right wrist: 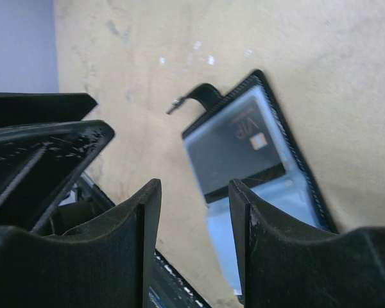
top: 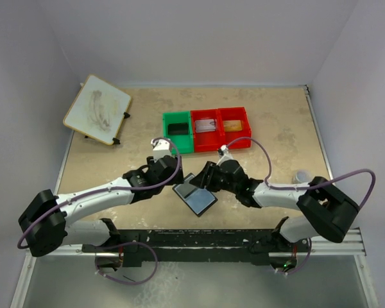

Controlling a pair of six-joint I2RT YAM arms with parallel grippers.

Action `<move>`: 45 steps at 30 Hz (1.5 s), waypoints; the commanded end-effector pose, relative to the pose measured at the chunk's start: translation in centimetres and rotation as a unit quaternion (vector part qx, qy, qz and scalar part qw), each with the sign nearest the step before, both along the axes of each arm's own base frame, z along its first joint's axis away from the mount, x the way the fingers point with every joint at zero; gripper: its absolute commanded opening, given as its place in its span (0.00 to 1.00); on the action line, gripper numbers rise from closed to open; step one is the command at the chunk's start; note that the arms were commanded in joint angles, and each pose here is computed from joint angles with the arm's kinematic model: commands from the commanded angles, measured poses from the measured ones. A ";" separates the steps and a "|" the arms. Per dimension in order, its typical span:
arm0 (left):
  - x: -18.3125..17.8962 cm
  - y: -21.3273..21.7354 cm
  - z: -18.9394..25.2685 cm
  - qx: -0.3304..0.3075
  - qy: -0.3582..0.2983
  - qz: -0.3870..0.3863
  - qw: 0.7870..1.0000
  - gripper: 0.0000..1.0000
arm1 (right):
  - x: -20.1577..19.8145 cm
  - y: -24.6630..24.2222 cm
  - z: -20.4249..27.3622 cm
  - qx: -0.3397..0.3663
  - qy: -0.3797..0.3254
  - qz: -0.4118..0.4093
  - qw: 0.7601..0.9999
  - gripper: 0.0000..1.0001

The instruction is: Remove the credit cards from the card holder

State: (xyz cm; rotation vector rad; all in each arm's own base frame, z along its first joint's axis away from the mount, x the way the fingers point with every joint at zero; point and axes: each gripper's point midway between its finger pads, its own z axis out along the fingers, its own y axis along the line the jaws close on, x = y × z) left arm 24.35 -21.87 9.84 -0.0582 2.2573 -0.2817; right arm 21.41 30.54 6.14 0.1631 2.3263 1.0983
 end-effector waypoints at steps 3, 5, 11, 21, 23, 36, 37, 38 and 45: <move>0.9 -0.2 3.1 -0.043 -0.040 0.017 0.998 0.72 | 1.2 1.3 3.0 0.028 -0.036 0.008 0.999 0.49; 0.9 -0.3 2.9 -0.043 -0.037 0.015 0.998 0.72 | 0.9 1.5 2.3 0.033 -0.026 0.013 0.999 0.49; 0.6 -1.2 2.6 -0.046 -0.025 -0.008 0.999 0.71 | -0.1 0.8 -1.2 0.018 0.019 0.003 1.000 0.46; -0.8 -4.6 0.3 -0.056 0.023 -0.100 0.993 0.61 | -0.7 -0.7 -5.1 0.007 0.072 -0.041 0.997 0.42; -1.2 -5.2 -0.1 -0.056 0.031 -0.119 0.991 0.59 | -1.0 -0.9 -5.7 0.009 0.082 -0.046 0.996 0.42; 0.1 -4.1 -3.8 0.043 0.047 -0.116 0.991 0.45 | -0.8 -1.3 -6.8 0.013 0.093 -0.055 0.994 0.34; 0.2 -4.2 -4.1 0.047 0.050 -0.117 0.991 0.42 | -0.7 -1.4 -6.9 0.013 0.093 -0.055 0.994 0.34; 0.3 -4.2 -4.4 0.051 0.053 -0.115 0.991 0.39 | -0.7 -1.3 -6.9 0.014 0.093 -0.053 0.994 0.33; 0.5 -3.4 -6.4 0.076 0.069 -0.086 0.991 0.26 | -0.8 -1.5 -7.1 0.016 0.096 -0.055 0.994 0.32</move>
